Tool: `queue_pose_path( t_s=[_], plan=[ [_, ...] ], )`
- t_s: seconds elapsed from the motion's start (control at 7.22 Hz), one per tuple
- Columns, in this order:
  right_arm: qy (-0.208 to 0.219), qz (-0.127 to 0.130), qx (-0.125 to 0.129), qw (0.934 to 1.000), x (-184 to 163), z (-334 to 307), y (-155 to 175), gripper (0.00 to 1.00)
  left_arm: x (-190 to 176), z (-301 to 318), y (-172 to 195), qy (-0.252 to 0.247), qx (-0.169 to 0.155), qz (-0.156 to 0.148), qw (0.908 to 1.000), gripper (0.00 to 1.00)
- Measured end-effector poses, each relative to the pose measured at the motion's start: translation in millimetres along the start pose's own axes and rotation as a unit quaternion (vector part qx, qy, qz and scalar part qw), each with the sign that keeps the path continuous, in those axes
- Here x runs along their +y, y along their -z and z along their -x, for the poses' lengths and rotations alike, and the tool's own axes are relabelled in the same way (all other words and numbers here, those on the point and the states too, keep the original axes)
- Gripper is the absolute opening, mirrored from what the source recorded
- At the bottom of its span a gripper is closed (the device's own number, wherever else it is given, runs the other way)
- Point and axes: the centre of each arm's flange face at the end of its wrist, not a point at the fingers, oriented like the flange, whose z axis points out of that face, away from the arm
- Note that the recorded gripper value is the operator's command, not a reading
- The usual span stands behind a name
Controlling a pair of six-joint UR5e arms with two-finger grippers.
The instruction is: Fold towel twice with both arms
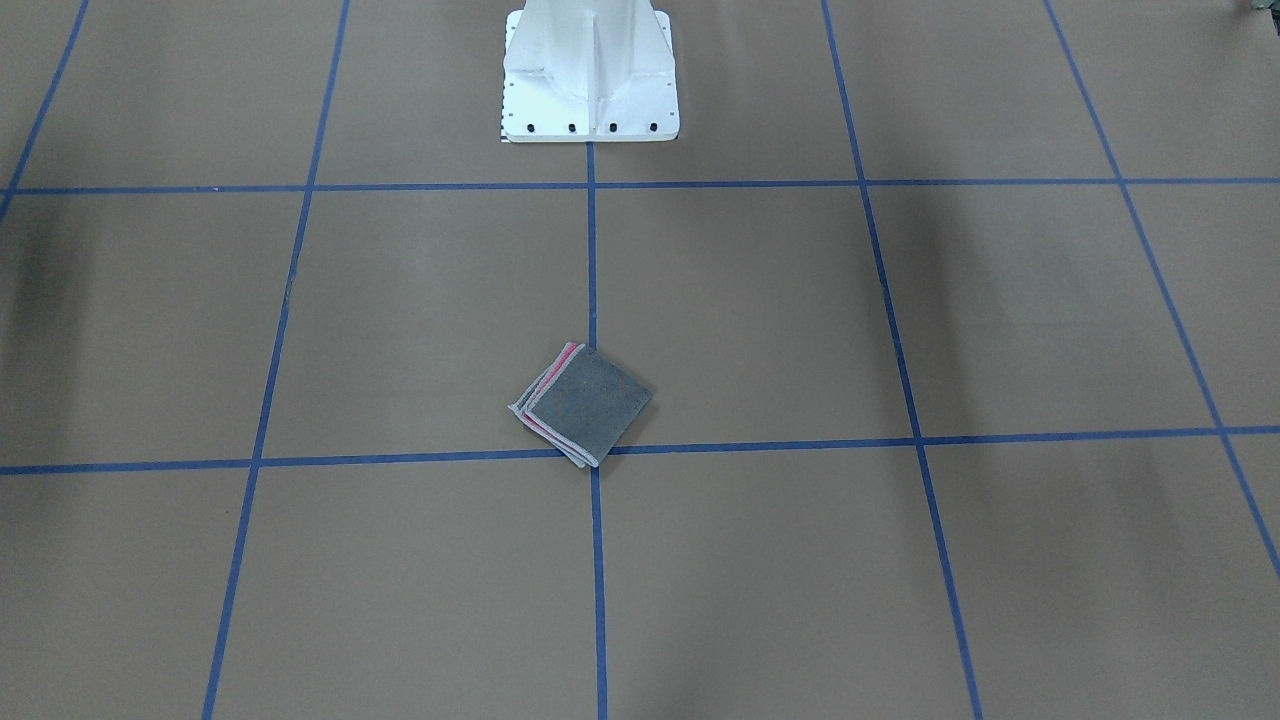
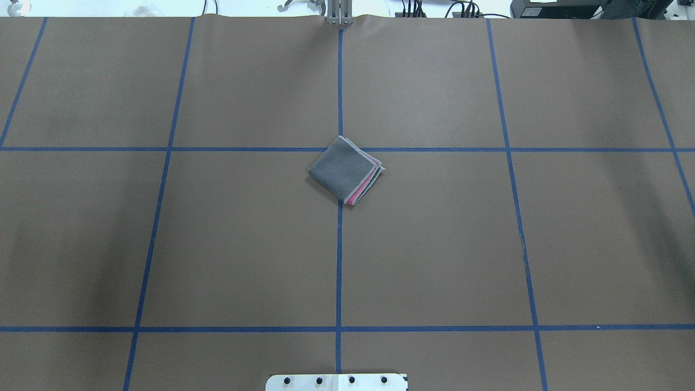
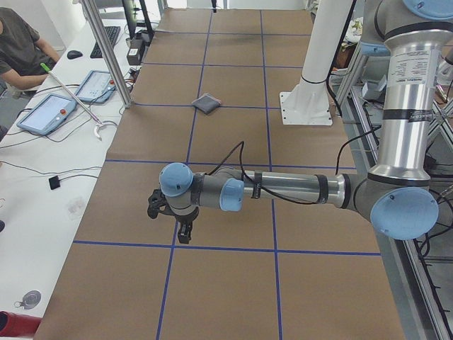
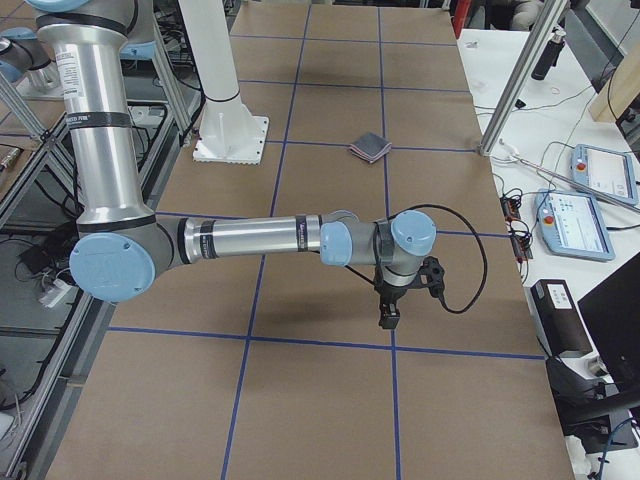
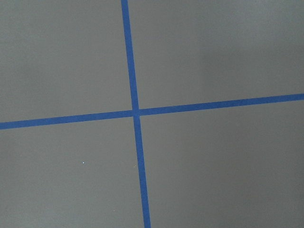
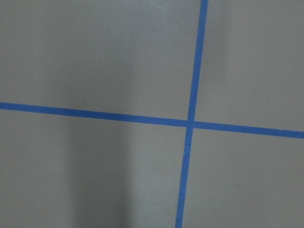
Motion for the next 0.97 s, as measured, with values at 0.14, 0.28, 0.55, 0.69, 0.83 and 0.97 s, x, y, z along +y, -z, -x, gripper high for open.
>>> queue_pose_path(
  t_s=[0.14, 0.28, 0.55, 0.69, 0.83, 0.97],
  plan=[
    [0.001, 0.000, 0.000, 1.0000, 1, -1, -1, 1.00, 1, 0, 1, 0.000, -0.001, -0.001, 1.0000, 1.00],
    [0.001, 0.000, 0.000, 1.0000, 3, -2, -2, 1.00, 1, 1, 1, -0.002, -0.003, -0.002, 1.0000, 1.00],
    [0.001, 0.000, 0.002, 1.0000, 4, -3, -3, 1.00, 1, 2, 0, 0.001, -0.006, -0.002, 1.0000, 1.00],
    [0.000, 0.002, 0.005, 1.0000, 5, -5, -4, 1.00, 1, 2, -1, 0.002, -0.004, -0.002, 1.0000, 1.00],
    [-0.003, 0.005, 0.008, 1.0000, 7, -9, -8, 1.00, 1, 1, 0, 0.002, -0.002, -0.003, 1.0000, 1.00],
    [-0.007, 0.008, 0.012, 0.9999, 10, -13, -11, 1.00, 3, 2, 0, 0.003, -0.003, -0.003, 1.0000, 1.00]
  ],
)
